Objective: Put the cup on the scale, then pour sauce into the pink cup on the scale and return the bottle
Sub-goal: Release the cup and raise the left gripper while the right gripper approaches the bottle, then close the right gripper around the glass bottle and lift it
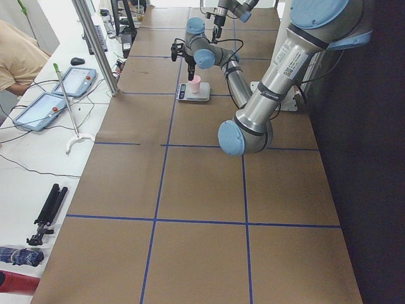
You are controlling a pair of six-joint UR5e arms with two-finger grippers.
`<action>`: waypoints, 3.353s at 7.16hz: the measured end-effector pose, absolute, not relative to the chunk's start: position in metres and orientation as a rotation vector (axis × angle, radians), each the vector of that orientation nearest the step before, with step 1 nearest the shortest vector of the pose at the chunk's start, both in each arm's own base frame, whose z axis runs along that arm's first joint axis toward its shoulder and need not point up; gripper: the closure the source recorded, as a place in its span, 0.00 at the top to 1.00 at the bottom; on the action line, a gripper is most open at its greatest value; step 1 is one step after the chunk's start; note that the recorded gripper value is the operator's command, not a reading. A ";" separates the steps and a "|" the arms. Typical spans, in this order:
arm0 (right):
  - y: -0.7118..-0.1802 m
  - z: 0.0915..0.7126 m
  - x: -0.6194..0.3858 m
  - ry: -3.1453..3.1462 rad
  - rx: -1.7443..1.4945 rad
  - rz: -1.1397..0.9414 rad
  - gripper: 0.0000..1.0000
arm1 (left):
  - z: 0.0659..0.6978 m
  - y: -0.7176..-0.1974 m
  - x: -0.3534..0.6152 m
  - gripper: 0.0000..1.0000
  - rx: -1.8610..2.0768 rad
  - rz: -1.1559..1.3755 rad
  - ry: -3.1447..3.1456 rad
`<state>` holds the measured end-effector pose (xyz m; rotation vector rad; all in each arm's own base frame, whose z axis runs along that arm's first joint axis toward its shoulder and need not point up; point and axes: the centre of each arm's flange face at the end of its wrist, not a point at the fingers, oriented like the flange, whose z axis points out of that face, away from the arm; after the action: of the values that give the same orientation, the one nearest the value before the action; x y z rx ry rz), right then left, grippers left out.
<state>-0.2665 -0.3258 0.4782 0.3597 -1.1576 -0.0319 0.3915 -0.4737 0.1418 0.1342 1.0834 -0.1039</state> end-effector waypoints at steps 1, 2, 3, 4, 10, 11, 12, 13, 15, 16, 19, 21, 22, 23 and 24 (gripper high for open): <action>-0.320 0.480 -0.273 -1.133 0.392 -0.013 0.99 | 0.142 -0.474 0.391 0.73 0.135 -0.106 1.083; -0.316 0.482 -0.280 -1.105 0.431 0.012 1.00 | 0.141 -0.475 0.390 0.73 0.138 -0.109 1.083; -0.307 0.483 -0.296 -1.075 0.480 0.053 1.00 | 0.141 -0.476 0.388 0.73 0.140 -0.111 1.084; -0.293 0.482 -0.317 -1.040 0.545 0.099 1.00 | 0.141 -0.478 0.386 0.73 0.144 -0.116 1.084; -0.276 0.471 -0.341 -0.875 0.788 0.302 0.95 | 0.139 -0.484 0.375 0.77 0.156 -0.135 1.086; -0.276 0.471 -0.342 -0.858 0.813 0.319 0.95 | 0.139 -0.485 0.374 0.77 0.157 -0.135 1.086; -0.276 0.472 -0.342 -0.836 0.849 0.337 1.00 | 0.139 -0.485 0.374 0.77 0.157 -0.136 1.086; -0.276 0.472 -0.342 -0.818 0.879 0.348 1.00 | 0.139 -0.485 0.373 0.77 0.158 -0.137 1.086; -0.273 0.477 -0.350 -0.795 0.917 0.354 1.00 | 0.140 -0.485 0.373 0.81 0.157 -0.137 1.085; -0.273 0.476 -0.356 -0.794 0.930 0.359 1.00 | 0.140 -0.486 0.374 0.83 0.157 -0.138 1.084; -0.280 0.479 -0.379 -0.775 0.974 0.376 1.00 | 0.144 -0.487 0.374 0.90 0.154 -0.140 1.078; -0.283 0.483 -0.384 -0.758 0.992 0.379 1.00 | 0.160 -0.497 0.359 0.90 0.164 -0.159 1.056; -0.284 0.486 -0.383 -0.749 0.996 0.377 1.00 | 0.173 -0.506 0.344 0.91 0.187 -0.155 1.034; -0.284 0.488 -0.381 -0.743 1.001 0.378 1.00 | 0.189 -0.516 0.324 0.91 0.223 -0.129 1.004; -0.284 0.490 -0.382 -0.739 1.003 0.378 1.00 | 0.209 -0.525 0.302 0.91 0.261 -0.096 0.966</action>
<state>-0.3818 -0.2841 0.4897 1.0028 -0.7389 0.3777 0.3022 -0.5247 0.2091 0.2615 0.9658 -0.0958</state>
